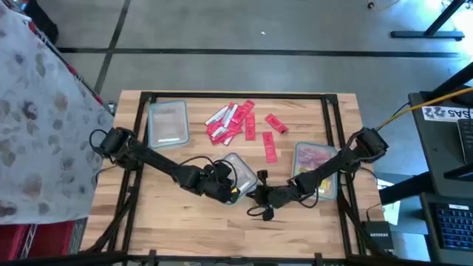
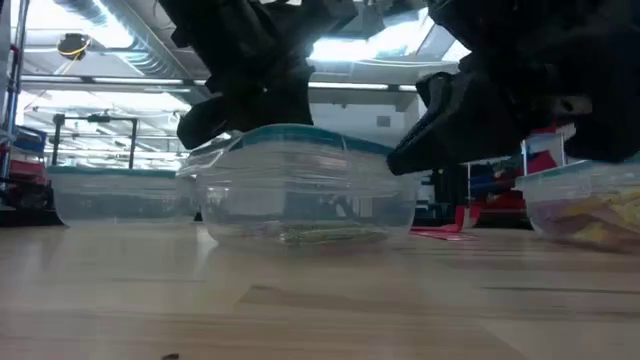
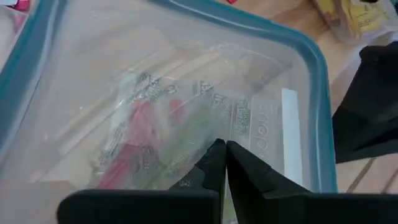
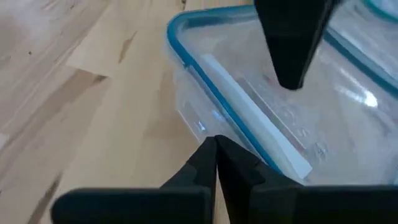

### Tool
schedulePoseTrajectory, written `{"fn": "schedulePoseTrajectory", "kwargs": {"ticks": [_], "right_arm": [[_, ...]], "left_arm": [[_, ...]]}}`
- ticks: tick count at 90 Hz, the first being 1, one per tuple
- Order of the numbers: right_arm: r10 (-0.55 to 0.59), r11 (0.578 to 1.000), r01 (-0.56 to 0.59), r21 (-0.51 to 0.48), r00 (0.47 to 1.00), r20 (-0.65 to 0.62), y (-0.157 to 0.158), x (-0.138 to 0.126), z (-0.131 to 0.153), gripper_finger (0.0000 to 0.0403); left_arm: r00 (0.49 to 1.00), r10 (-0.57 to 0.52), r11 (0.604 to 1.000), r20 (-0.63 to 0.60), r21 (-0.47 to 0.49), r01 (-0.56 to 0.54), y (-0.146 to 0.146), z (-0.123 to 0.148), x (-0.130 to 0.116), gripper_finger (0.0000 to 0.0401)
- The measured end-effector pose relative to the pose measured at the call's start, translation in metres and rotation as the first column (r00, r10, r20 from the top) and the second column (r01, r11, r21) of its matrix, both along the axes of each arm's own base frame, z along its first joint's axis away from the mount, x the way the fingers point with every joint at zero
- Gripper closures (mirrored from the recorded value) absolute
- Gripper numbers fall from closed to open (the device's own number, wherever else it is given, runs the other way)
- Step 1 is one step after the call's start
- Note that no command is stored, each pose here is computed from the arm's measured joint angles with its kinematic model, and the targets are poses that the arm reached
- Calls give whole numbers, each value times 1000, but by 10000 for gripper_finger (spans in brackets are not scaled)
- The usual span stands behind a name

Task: Sort candy
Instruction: Close the square transparent bin

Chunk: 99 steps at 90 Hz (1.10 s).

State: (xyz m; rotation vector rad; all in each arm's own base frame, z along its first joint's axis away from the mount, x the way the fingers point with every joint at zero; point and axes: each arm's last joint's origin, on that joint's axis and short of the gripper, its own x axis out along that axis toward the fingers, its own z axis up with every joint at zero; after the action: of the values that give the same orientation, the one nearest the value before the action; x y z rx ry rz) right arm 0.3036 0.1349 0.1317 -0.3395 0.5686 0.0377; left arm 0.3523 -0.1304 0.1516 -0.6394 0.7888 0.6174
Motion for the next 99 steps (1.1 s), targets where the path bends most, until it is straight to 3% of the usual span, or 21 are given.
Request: {"fn": "schedulePoseTrajectory", "kwargs": {"ticks": [12,44,63,79,89,99], "right_arm": [[51,996,-50,-67,999,6,1,4,-7,402],[53,994,-55,-91,998,-27,3,-1,-4,402],[-37,995,25,-94,992,-123,-5,-15,7,402],[-220,958,196,-208,971,-96,-18,-25,21,402],[-337,916,309,-258,938,-75,-24,-33,25,402],[-342,921,322,-221,938,-61,-25,-36,34,402]], "left_arm": [[1000,2,1000,8,-4,-2,0,0,1,401],[1000,5,1000,29,-12,-5,-1,0,3,401],[996,-35,999,81,15,34,-6,7,8,401],[982,-138,990,131,3,139,-12,34,14,401],[970,-185,982,156,71,176,-13,52,19,401],[957,-213,971,197,151,185,-16,73,26,401]]}}
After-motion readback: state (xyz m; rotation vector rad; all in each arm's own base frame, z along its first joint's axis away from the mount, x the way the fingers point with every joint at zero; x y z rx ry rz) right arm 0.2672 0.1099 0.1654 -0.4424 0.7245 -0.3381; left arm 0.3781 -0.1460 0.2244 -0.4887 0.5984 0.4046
